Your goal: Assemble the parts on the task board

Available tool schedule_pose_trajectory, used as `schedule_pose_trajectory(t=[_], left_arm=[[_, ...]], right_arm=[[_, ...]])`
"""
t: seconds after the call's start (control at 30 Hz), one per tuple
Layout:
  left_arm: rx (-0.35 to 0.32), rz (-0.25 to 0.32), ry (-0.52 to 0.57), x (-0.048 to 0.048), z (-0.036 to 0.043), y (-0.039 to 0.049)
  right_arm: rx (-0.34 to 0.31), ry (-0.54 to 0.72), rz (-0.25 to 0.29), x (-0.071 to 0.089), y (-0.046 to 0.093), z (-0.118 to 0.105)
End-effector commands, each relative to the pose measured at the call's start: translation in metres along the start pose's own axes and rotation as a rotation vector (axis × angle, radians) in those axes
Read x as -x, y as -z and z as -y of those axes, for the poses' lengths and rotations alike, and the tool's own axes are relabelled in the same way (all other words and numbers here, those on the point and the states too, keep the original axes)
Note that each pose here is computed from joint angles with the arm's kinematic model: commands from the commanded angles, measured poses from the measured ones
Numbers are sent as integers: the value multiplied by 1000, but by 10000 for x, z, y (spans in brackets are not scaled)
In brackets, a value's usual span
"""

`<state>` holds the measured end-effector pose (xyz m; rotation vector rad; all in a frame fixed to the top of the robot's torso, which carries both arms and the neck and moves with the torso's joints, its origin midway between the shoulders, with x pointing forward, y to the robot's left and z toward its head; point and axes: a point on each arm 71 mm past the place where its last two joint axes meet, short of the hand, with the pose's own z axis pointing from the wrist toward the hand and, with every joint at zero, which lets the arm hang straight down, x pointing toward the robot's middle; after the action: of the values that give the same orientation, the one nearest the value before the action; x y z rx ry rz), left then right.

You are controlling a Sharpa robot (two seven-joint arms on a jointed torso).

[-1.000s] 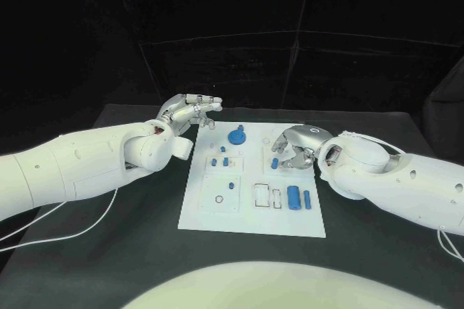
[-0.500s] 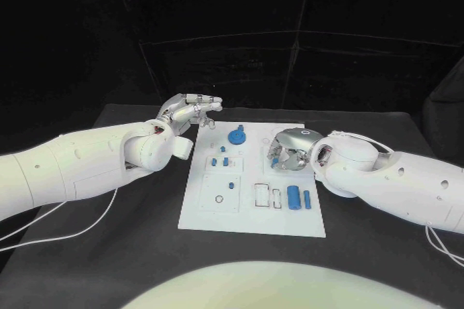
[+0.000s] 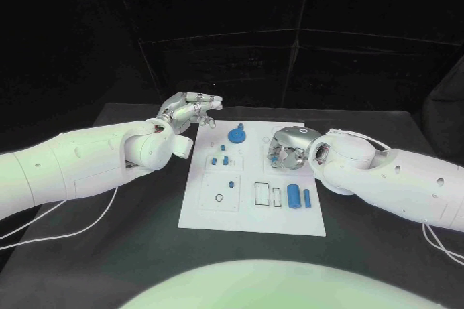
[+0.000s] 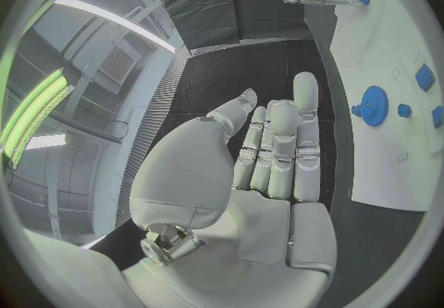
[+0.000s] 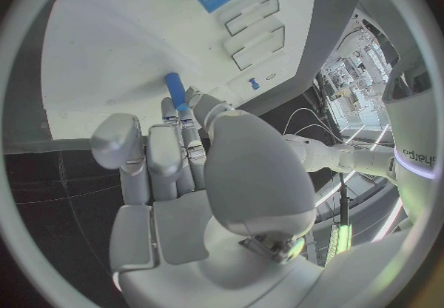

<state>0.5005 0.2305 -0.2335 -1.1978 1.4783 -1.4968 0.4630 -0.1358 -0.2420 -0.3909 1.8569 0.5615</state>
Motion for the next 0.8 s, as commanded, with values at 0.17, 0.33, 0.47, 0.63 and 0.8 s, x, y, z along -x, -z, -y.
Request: schedule_pose_trajectory(t=[0.17,0.33,0.47,0.63,0.8], left_arm=[[-7,-11,7,-7,17,-2],[-4,-13,8,-5,17,4],[-4,-12,8,0,18,7],[-3,-11,8,6,19,11],[-4,-9,7,13,20,14]], right_arm=[[-12,54,1,-6,-3,2],[5,52,41,19,12,-41],[41,34,112,74,59,-107],[72,8,169,128,149,-157],[89,-16,214,180,241,-183]])
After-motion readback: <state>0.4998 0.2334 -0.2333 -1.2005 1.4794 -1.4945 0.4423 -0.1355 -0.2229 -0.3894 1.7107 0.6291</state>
